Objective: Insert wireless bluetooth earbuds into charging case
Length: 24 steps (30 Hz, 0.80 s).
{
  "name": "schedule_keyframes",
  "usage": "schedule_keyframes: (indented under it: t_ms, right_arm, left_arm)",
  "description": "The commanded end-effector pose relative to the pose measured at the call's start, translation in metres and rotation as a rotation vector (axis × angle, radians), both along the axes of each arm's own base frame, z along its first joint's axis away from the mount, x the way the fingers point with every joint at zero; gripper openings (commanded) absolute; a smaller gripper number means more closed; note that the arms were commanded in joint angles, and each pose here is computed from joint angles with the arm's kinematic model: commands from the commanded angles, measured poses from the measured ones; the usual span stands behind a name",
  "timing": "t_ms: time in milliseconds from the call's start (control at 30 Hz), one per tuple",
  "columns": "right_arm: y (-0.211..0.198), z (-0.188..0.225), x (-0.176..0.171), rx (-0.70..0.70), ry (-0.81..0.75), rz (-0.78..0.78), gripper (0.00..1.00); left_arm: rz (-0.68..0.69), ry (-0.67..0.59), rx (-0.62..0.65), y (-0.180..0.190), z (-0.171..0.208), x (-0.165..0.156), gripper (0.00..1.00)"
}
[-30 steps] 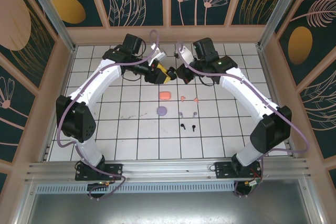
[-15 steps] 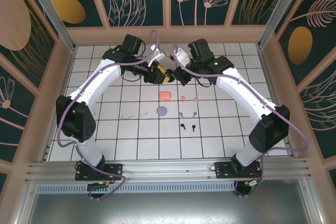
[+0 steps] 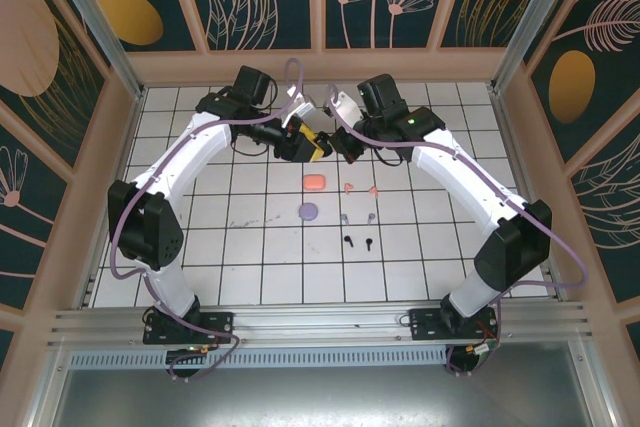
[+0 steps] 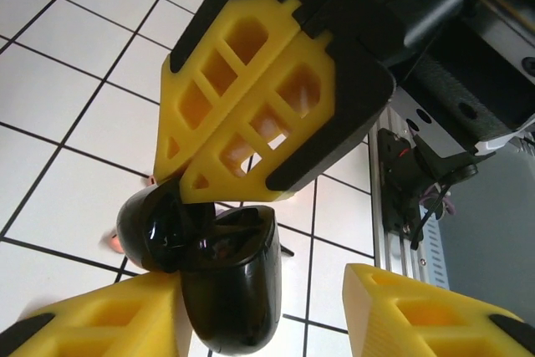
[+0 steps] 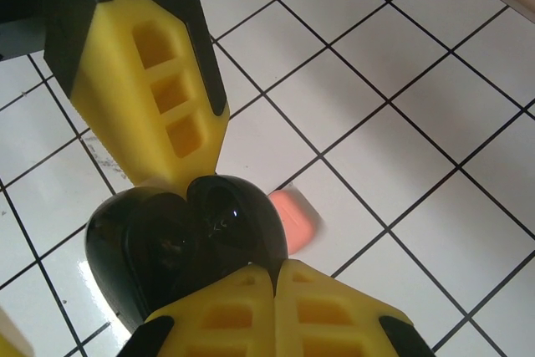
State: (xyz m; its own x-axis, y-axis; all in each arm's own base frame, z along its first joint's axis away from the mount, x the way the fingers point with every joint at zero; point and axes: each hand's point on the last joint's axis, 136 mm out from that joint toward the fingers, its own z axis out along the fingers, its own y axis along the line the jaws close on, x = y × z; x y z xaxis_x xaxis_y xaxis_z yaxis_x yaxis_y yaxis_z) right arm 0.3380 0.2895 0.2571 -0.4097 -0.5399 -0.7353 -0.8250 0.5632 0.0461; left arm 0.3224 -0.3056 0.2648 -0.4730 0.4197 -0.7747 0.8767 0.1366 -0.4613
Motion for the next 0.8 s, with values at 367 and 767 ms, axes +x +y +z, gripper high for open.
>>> schedule_keyframes:
  t_ms: [367,767]
  right_arm:
    - [0.007,0.019,-0.006,0.019,-0.045,0.026,0.00]
    - [0.005,0.018,-0.007,0.016,-0.048,0.022,0.00]
  left_arm:
    - [0.024,-0.033,-0.021,-0.004,-0.003,0.006,0.59]
    - [0.050,-0.048,-0.061,-0.006,0.007,0.013,0.46]
